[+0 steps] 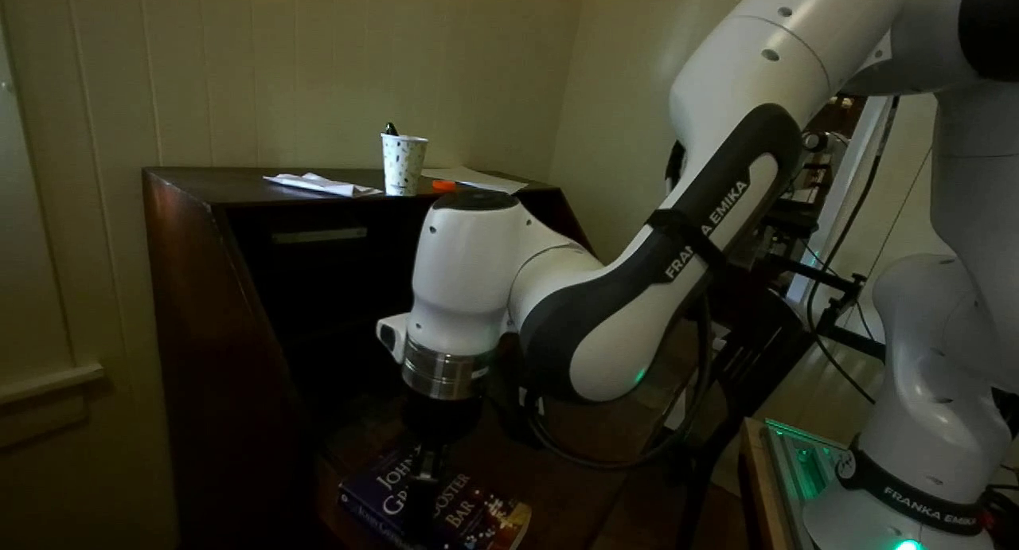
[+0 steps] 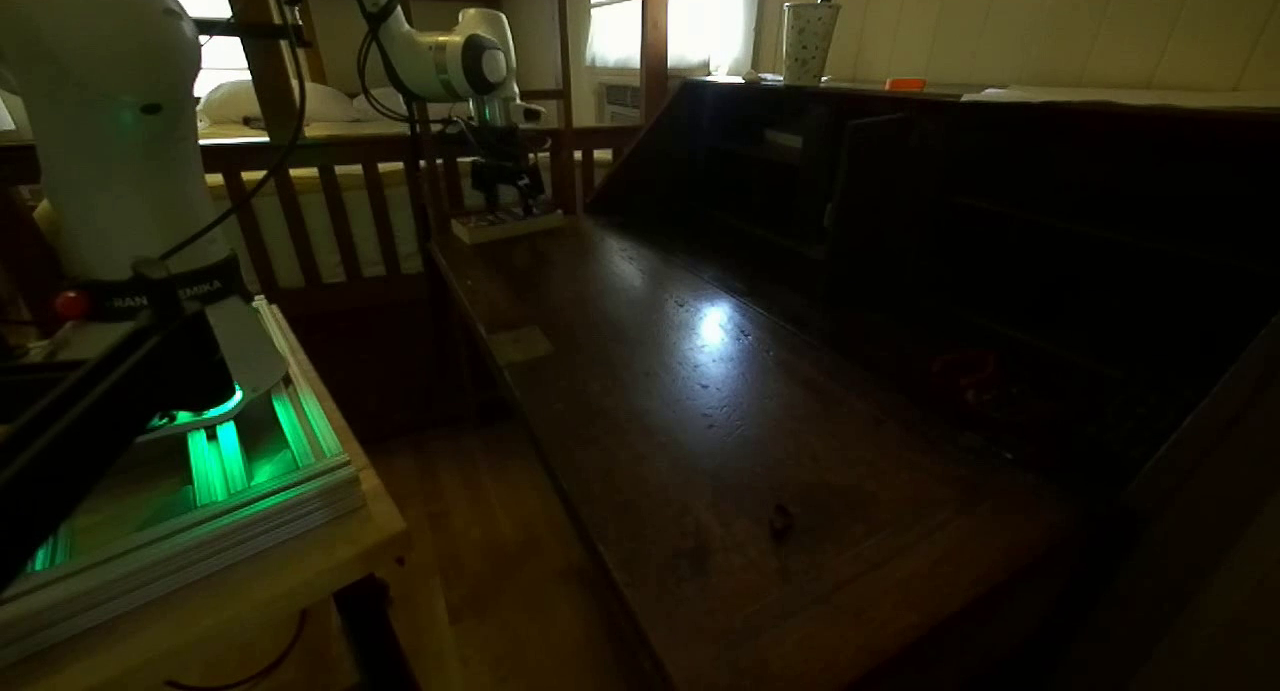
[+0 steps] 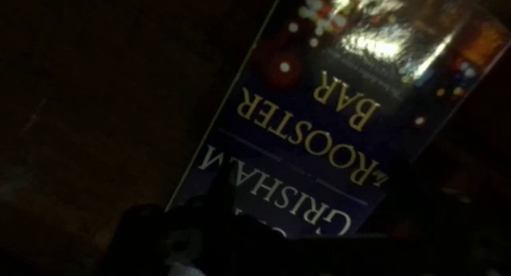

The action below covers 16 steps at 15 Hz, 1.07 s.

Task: Move the book to the left then put it on the top shelf of the desk

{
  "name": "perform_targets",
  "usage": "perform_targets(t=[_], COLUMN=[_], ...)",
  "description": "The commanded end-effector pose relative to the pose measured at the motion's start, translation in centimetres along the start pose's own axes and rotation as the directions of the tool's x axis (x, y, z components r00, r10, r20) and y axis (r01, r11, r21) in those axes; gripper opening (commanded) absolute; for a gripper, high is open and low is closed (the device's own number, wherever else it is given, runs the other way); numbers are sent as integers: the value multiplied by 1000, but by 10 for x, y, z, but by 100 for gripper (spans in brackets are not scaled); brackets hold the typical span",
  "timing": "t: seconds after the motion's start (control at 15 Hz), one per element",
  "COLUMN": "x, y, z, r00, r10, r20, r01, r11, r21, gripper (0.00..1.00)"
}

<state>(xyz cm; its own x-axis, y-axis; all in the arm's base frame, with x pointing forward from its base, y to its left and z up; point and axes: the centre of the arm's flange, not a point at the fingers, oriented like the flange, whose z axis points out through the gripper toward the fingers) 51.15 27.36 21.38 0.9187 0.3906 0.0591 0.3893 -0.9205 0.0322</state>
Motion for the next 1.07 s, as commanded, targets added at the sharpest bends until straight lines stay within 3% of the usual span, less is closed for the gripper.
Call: perform_targets(t=[0.0, 0.13, 0.27, 0.53, 0.6, 0.67, 1.0], x=[-16, -23, -25, -22, -21, -24, -27], y=[-9, -21, -39, -73, -84, -63, -79], z=[-52, -71, -83, -94, -94, -92, -94], r00=[999, 998, 995, 982, 983, 987, 985], r10=[13, 5, 69, 188, 184, 158, 174], r20=[37, 58, 68, 16, 1, 15, 0], r01=[-13, -4, -63, -178, -178, -151, -169], r11=[1000, 1000, 994, 951, 948, 965, 958], r21=[0, -16, -89, -254, -263, -214, -234], gripper=[100, 100, 100, 100, 100, 100, 100])
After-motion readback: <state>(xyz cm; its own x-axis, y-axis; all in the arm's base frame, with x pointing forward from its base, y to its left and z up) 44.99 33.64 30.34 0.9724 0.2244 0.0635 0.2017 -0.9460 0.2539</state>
